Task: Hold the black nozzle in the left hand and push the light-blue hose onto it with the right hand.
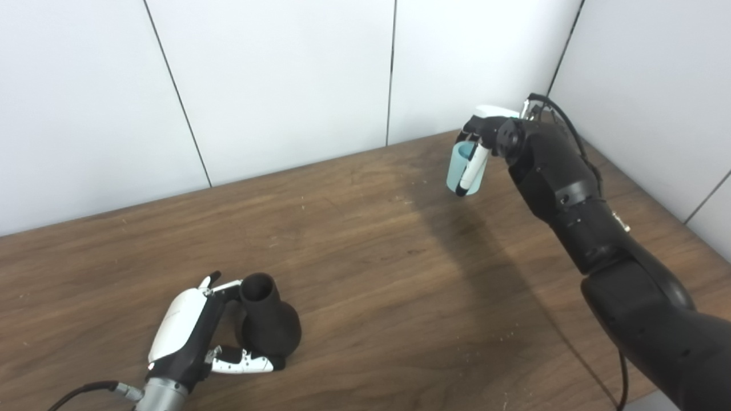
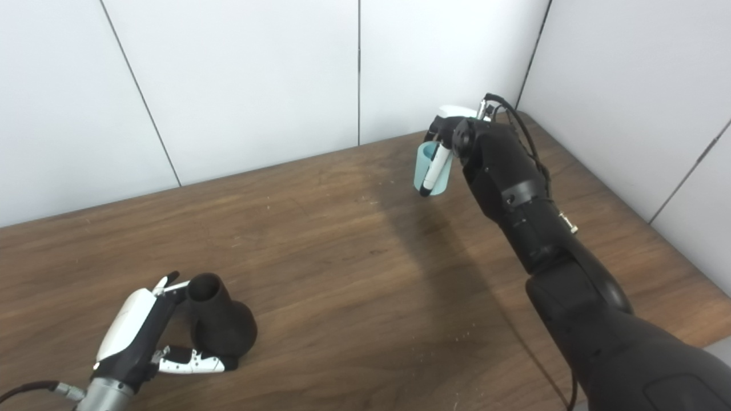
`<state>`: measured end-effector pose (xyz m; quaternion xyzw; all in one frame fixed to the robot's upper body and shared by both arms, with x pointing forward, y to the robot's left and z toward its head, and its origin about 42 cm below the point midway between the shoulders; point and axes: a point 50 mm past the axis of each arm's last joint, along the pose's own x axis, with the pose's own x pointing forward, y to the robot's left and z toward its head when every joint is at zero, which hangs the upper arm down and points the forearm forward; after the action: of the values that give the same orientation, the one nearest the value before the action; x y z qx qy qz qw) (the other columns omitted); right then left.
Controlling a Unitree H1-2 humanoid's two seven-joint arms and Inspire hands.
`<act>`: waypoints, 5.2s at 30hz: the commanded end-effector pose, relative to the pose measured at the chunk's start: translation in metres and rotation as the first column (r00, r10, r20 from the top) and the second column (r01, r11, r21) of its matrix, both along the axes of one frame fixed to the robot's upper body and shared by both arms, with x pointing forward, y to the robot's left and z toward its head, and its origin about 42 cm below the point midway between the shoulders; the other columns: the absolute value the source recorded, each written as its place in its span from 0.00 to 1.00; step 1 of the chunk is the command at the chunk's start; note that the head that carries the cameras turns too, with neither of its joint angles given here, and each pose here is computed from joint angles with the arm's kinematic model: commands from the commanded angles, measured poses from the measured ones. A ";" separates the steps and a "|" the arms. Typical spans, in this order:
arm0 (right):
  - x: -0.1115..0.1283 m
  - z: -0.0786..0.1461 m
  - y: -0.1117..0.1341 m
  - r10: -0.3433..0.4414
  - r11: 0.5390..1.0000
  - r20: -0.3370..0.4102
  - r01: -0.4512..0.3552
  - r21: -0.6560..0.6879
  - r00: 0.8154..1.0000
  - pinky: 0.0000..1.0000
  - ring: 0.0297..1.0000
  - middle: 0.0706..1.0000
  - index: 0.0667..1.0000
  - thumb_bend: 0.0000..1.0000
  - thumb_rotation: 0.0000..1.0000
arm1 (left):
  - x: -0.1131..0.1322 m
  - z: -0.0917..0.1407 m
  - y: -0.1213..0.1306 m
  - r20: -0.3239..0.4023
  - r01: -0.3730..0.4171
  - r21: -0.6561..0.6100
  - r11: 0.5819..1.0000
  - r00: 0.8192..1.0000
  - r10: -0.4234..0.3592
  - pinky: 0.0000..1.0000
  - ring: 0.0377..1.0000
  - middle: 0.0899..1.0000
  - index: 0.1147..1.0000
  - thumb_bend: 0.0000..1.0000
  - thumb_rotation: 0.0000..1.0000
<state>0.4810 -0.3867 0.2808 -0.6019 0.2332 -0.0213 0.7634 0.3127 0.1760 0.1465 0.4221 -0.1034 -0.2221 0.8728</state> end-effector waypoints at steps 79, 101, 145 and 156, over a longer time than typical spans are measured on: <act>-0.003 0.031 0.007 0.143 0.983 0.271 -0.105 -0.149 0.952 0.32 0.40 0.46 0.44 0.50 0.00 | -0.018 -0.027 -0.001 -0.157 0.044 0.085 0.995 0.987 -0.030 0.97 0.67 0.45 0.40 0.52 0.00; -0.097 0.069 0.091 0.424 0.892 0.392 -0.451 -0.026 0.816 0.31 0.40 0.47 0.46 0.50 0.00 | -0.025 -0.022 -0.036 -0.178 0.030 0.112 0.993 0.984 -0.010 0.98 0.67 0.48 0.39 0.52 0.00; -0.162 0.046 0.201 0.615 0.636 0.485 -0.755 0.162 0.622 0.30 0.40 0.46 0.48 0.50 0.00 | -0.027 -0.023 -0.063 -0.208 0.032 0.089 0.995 0.978 -0.012 0.98 0.70 0.51 0.37 0.51 0.00; -0.166 0.038 0.204 0.620 0.626 0.465 -0.756 0.193 0.632 0.31 0.41 0.46 0.47 0.50 0.00 | -0.028 -0.023 -0.068 -0.212 0.028 0.090 0.996 0.977 -0.009 0.98 0.70 0.51 0.37 0.51 0.00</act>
<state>0.3168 -0.1860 0.3085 -0.4778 -0.1399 0.2212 0.8385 0.3010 0.1198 0.1556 0.4361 -0.0740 -0.2087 0.8722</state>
